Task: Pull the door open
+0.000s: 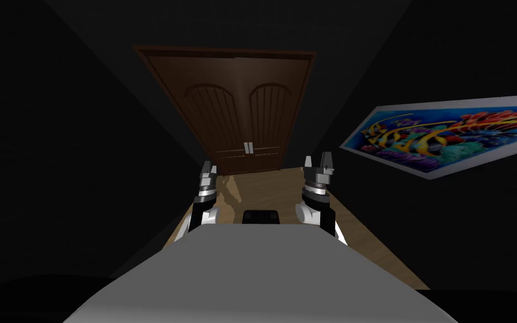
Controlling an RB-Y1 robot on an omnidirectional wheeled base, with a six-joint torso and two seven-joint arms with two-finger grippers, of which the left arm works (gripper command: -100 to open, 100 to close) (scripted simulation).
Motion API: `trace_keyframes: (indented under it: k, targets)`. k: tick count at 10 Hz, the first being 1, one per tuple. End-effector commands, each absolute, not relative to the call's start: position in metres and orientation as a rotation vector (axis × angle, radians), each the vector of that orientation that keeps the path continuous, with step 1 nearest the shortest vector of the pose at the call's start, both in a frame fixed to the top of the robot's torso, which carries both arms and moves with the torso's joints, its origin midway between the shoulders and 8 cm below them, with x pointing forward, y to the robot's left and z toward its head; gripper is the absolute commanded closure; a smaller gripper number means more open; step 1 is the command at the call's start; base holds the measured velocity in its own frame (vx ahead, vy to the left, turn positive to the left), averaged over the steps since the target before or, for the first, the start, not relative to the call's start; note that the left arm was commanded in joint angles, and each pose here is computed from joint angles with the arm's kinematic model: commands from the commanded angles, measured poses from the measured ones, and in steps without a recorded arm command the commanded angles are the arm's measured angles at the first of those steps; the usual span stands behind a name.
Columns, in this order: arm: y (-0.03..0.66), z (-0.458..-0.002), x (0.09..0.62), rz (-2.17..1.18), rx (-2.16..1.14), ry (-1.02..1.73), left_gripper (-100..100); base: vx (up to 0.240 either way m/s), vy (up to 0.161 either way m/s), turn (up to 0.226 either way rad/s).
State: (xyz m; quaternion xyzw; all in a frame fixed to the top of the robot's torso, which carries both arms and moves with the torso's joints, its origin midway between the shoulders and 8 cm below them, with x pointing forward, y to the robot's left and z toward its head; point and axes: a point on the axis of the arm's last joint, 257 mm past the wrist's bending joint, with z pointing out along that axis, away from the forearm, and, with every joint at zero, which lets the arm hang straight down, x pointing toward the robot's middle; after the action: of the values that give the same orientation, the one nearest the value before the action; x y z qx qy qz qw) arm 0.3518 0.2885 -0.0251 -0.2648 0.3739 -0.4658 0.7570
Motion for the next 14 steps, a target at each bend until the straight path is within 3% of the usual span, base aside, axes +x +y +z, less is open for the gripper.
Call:
trace_keyframes:
  k: [1, 14]
  targets:
    - [0.290, -0.033, 0.357, -1.019, -0.591, 0.830, -100, 0.107, 0.015, -0.004]
    - [0.314, -0.126, 0.415, -1.044, -0.793, 0.959, -100, 0.169, -0.001, -0.006]
